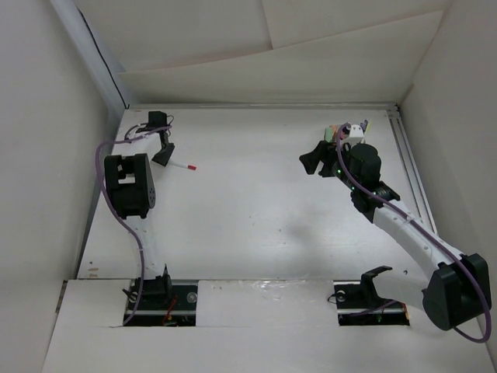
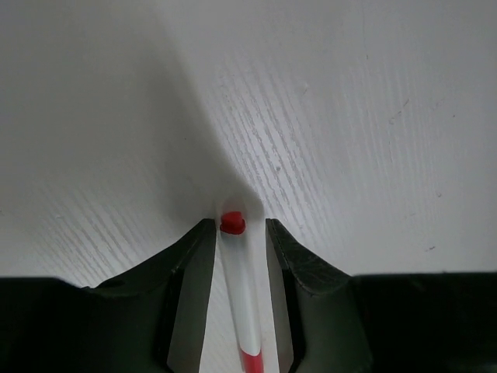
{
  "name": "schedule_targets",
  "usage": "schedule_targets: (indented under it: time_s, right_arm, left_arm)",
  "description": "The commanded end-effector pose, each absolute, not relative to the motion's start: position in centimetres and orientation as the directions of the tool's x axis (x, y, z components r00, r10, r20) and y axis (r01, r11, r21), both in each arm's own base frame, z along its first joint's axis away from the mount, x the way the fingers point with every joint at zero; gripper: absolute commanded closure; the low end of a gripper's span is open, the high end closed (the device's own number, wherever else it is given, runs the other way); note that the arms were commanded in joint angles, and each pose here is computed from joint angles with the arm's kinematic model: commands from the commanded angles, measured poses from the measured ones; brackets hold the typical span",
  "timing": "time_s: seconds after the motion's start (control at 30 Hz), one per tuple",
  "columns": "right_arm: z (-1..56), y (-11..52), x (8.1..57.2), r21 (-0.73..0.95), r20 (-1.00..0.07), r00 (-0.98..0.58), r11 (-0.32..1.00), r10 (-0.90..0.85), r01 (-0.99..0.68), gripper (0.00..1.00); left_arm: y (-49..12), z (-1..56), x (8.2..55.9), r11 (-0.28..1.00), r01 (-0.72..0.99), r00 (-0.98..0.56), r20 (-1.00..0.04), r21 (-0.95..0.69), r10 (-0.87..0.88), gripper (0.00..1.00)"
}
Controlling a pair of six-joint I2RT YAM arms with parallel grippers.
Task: Sort the stationery into containers
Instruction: Grab a piece of stationery with the left arm
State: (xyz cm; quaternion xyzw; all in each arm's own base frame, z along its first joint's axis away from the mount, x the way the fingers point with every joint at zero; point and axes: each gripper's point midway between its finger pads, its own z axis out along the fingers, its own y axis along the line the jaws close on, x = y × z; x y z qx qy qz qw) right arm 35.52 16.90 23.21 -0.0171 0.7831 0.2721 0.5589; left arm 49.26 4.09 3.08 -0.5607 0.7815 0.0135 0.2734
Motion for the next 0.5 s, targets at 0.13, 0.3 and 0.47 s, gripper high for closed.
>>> schedule_targets:
  time_s: [0.13, 0.3, 0.47]
  right_arm:
    - [26.0, 17.3, 36.0, 0.389, -0.907, -0.313, 0.844, 0.282, -0.368, 0.21]
    - [26.0, 17.3, 36.0, 0.389, -0.907, -0.313, 0.844, 0.282, -0.368, 0.21]
    - [26.3, 17.0, 36.1, 0.389, -0.909, -0.303, 0.846, 0.287, -0.364, 0.21]
  left_arm:
    - [4.0, 0.4, 47.8, 0.391, -0.910, -0.290, -0.465, -0.137, -0.836, 0.75]
    - [3.3, -0.4, 47.5, 0.424, -0.900, -0.329, -0.477, -0.104, -0.815, 0.82]
    - [2.5, 0.1, 47.9, 0.470, -0.878, -0.371, -0.485, -0.096, -0.792, 1.00]
